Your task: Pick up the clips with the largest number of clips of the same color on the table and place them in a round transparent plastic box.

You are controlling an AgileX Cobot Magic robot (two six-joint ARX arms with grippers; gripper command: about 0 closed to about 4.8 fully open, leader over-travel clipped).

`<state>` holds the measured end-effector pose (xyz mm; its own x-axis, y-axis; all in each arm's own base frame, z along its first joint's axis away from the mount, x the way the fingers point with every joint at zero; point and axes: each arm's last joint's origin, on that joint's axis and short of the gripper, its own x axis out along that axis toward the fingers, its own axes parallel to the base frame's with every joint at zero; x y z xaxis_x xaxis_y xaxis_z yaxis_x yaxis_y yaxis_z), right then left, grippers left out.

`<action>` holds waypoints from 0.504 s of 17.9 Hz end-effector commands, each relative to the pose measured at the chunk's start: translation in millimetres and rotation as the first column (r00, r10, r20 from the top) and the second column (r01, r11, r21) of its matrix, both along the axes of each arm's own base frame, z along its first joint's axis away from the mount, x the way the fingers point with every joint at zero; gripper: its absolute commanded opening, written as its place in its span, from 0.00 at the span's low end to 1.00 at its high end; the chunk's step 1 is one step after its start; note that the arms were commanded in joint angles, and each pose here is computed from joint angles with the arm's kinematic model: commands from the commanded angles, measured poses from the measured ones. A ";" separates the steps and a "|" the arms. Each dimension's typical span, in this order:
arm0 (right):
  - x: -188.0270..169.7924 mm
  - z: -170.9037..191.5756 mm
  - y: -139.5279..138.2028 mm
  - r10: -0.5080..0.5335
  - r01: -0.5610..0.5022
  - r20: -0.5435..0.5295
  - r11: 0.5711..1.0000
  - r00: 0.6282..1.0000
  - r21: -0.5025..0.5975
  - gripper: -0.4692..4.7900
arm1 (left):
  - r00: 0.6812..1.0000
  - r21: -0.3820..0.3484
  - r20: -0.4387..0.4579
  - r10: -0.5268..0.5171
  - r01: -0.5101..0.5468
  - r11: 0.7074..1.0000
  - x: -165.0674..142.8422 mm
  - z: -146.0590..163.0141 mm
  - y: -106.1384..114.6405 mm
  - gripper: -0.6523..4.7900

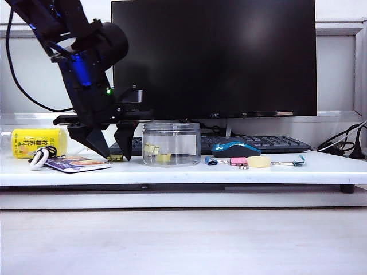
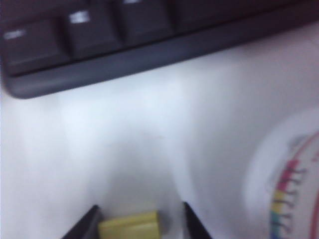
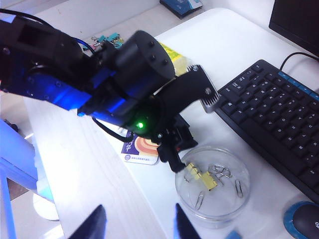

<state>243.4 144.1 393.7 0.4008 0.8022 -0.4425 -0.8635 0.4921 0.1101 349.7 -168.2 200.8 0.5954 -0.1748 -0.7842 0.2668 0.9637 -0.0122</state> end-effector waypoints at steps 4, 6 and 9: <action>-1.2 2.9 -0.1 0.007 -0.007 0.007 1.000 1.000 0.012 0.42 | 0.999 0.005 -0.044 -0.007 0.007 1.000 -2.5 -6.4 0.4 0.38; -1.2 2.8 -0.1 0.007 -0.007 0.007 1.000 1.000 0.012 0.42 | 0.999 0.008 -0.050 -0.007 0.007 1.000 -2.9 -6.8 0.6 0.38; -1.2 2.8 -0.1 0.007 -0.007 0.007 1.000 1.000 0.012 0.42 | 0.999 0.005 -0.050 -0.009 0.009 1.000 -3.5 -5.2 0.8 0.38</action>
